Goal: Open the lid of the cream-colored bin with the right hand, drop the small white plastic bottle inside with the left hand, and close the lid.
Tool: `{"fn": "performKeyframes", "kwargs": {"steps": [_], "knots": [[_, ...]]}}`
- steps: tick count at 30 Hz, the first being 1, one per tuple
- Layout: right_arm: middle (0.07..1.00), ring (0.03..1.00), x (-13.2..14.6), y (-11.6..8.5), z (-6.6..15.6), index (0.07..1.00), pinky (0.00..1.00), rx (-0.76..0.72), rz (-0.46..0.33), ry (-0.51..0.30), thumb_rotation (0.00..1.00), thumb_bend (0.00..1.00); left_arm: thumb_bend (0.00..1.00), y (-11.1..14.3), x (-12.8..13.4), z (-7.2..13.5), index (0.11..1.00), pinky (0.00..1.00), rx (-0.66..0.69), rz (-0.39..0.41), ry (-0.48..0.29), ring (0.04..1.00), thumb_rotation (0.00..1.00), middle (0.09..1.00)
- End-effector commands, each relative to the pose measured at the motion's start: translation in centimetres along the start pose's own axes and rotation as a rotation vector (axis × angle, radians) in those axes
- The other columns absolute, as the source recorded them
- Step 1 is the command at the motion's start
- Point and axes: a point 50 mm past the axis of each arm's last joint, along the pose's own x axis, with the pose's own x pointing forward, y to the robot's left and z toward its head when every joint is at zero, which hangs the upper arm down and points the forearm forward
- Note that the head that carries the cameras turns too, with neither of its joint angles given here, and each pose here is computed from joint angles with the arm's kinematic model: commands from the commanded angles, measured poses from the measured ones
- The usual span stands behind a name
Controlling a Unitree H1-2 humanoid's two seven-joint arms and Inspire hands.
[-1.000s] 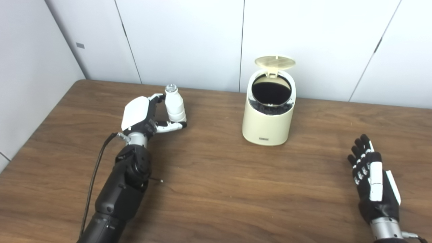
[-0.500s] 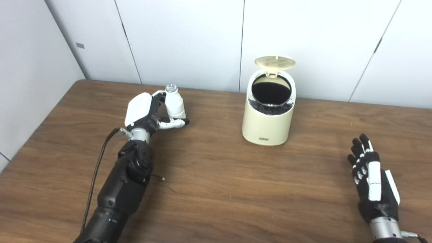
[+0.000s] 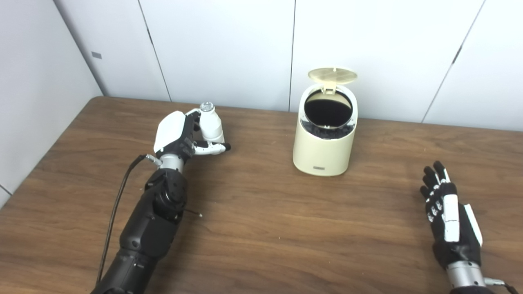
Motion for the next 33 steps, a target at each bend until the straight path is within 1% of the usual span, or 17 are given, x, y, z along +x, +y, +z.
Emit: {"fn": "performKeyframes", "kwargs": {"steps": [1,3,4,5,7,9,11,14,20,23,26,28,30,33], "knots": [[0.966,0.988,0.2,0.1,0.1,0.994,0.99,0.003,0.001,-0.024,1.0,0.65,0.83,2.1,1.4,2.1,0.678,0.47,-0.041,0.102,-0.078,0.564,0.07,0.666],[0.968,0.99,0.2,0.0,0.2,0.996,0.99,0.008,0.003,-0.025,1.0,0.65,0.79,2.1,1.3,2.1,0.63,0.45,-0.077,0.122,-0.083,0.527,0.02,0.619],[0.967,0.991,0.2,0.0,0.2,0.996,0.99,0.01,0.004,-0.026,1.0,0.65,0.66,2.1,1.3,2.0,0.576,0.43,-0.094,0.138,-0.091,0.502,0.01,0.545],[0.966,0.99,0.2,0.0,0.2,0.996,0.99,0.012,0.005,-0.028,1.0,0.65,0.57,2.0,1.2,2.0,0.537,0.42,-0.108,0.151,-0.096,0.456,0.0,0.513],[0.961,0.989,0.1,0.0,0.2,0.995,0.99,0.011,0.005,-0.029,1.0,0.65,0.52,1.9,1.2,1.8,0.495,0.41,-0.124,0.159,-0.098,0.443,0.0,0.507],[0.955,0.98,0.1,-0.1,0.1,0.994,0.97,0.006,0.004,-0.034,1.0,0.64,0.51,1.9,1.2,1.7,0.485,0.4,-0.13,0.161,-0.096,0.434,0.0,0.502],[0.949,0.969,0.1,-0.2,0.0,0.991,0.95,0.008,0.002,-0.034,1.0,0.65,0.5,1.8,1.2,1.6,0.49,0.4,-0.13,0.165,-0.099,0.426,0.0,0.492],[0.945,0.971,0.1,-0.2,0.1,0.989,0.97,0.019,0.003,-0.033,1.0,0.64,0.5,1.7,1.1,1.5,0.488,0.4,-0.131,0.168,-0.101,0.425,0.0,0.495],[0.94,0.965,0.1,-0.4,-0.1,0.992,0.94,0.01,0.011,-0.036,1.0,0.63,0.5,1.6,1.0,1.6,0.484,0.4,-0.13,0.183,-0.096,0.424,0.0,0.504],[0.936,0.964,0.1,-0.3,-0.1,0.99,0.95,0.018,0.007,-0.031,1.0,0.62,0.5,1.7,0.5,2.1,0.481,0.4,-0.149,0.187,-0.12,0.429,0.0,0.503],[0.929,0.957,0.1,-0.2,-0.2,0.986,0.92,0.015,0.007,-0.028,1.0,0.61,0.5,2.0,-0.4,3.6,0.488,0.41,-0.171,0.196,-0.181,0.431,0.0,0.492],[0.926,0.954,0.1,-0.1,-0.2,0.984,0.91,0.016,0.005,-0.024,1.0,0.61,0.5,2.5,-1.1,5.2,0.49,0.39,-0.183,0.206,-0.238,0.422,0.0,0.495],[0.926,0.955,0.0,0.1,-0.2,0.98,0.92,0.018,0.004,-0.021,1.0,0.61,0.5,3.0,-1.6,6.5,0.492,0.38,-0.174,0.214,-0.285,0.413,0.0,0.496],[0.933,0.959,0.0,0.5,-0.2,0.983,0.93,0.026,0.002,-0.016,1.0,0.62,0.48,3.7,-2.3,8.8,0.49,0.34,-0.147,0.228,-0.358,0.411,0.0,0.486]]}}
